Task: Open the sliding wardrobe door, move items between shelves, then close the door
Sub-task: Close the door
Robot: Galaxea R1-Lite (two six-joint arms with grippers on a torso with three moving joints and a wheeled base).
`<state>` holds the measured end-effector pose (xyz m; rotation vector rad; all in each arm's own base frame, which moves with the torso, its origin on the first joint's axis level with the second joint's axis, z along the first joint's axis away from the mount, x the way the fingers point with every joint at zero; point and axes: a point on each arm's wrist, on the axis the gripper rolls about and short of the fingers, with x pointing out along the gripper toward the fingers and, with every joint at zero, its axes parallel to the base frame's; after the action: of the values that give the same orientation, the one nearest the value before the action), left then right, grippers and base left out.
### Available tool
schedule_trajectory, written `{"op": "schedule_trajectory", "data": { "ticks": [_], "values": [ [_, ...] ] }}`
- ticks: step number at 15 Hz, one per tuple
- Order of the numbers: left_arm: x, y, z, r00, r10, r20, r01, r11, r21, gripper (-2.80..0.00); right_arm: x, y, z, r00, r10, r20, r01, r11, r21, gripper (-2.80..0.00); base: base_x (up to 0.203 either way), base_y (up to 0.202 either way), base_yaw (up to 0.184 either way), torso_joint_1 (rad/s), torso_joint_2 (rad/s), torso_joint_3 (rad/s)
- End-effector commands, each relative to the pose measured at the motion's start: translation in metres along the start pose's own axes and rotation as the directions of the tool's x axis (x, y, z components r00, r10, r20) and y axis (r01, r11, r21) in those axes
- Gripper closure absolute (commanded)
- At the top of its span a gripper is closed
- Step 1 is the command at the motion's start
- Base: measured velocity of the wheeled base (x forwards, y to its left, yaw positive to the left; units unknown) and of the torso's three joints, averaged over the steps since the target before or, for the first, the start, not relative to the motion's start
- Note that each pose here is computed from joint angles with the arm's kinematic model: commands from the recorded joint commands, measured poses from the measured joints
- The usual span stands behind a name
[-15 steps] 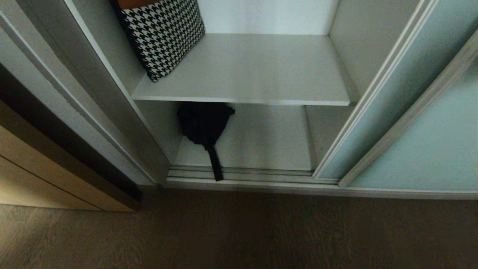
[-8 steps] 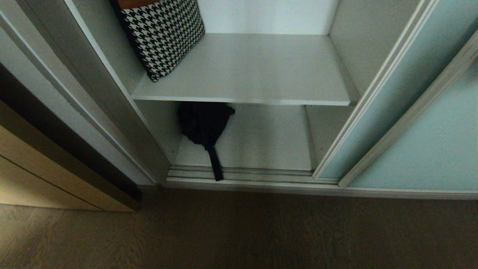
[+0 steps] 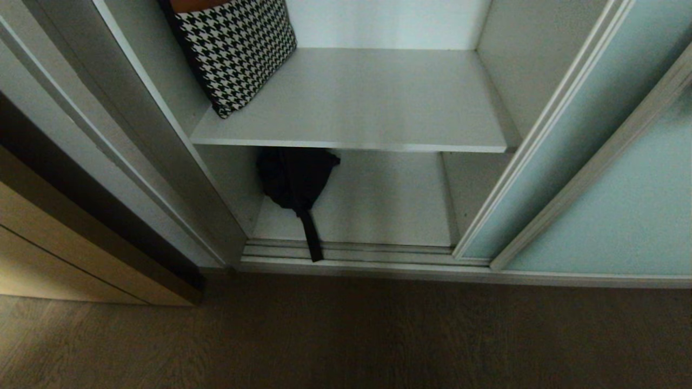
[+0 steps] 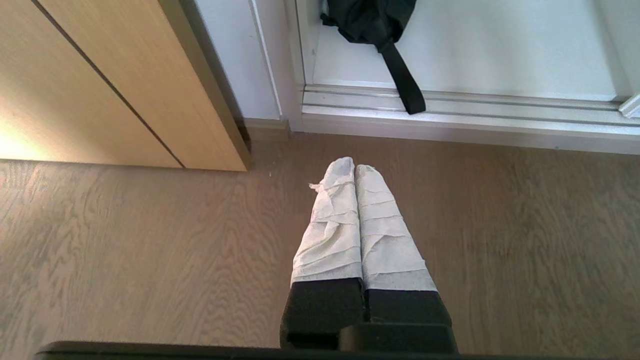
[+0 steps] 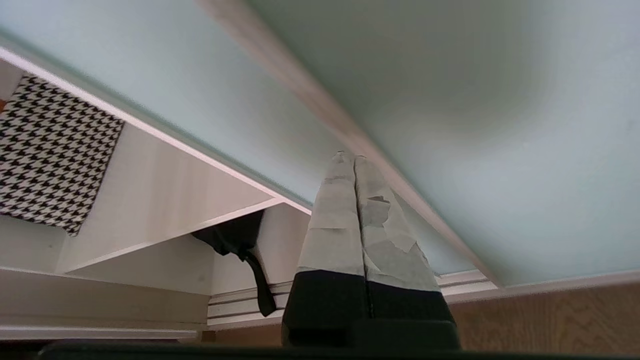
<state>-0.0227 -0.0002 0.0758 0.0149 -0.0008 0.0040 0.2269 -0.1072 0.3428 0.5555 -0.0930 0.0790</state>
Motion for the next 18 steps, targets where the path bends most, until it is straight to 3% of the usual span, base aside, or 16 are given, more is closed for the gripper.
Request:
{"op": "schedule_trajectory", "data": {
  "ticks": [1, 5, 18],
  "values": [
    [0.0, 0.0, 0.0, 1.0, 0.001, -0.001, -0.001, 1.0, 0.0, 0.0, 0.001, 0.004, -0.002, 1.0, 0.02, -0.008, -0.02, 1.0, -0.006, 0.0, 0.0, 0.0, 0.0, 0.0, 0.0, 0.0],
    [0.0, 0.0, 0.0, 1.0, 0.001, -0.001, -0.001, 1.0, 0.0, 0.0, 0.003, 0.017, -0.007, 0.997, 0.077, 0.017, -0.076, 0.995, -0.059, 0.0, 0.0, 0.0, 0.0, 0.0, 0.0, 0.0],
    [0.0, 0.0, 0.0, 1.0, 0.001, -0.001, -0.001, 1.0, 0.0, 0.0, -0.033, 0.014, 0.003, 0.994, -0.012, 0.104, 0.02, 0.997, -0.078, 0.0, 0.0, 0.0, 0.0, 0.0, 0.0, 0.0]
  ]
}}
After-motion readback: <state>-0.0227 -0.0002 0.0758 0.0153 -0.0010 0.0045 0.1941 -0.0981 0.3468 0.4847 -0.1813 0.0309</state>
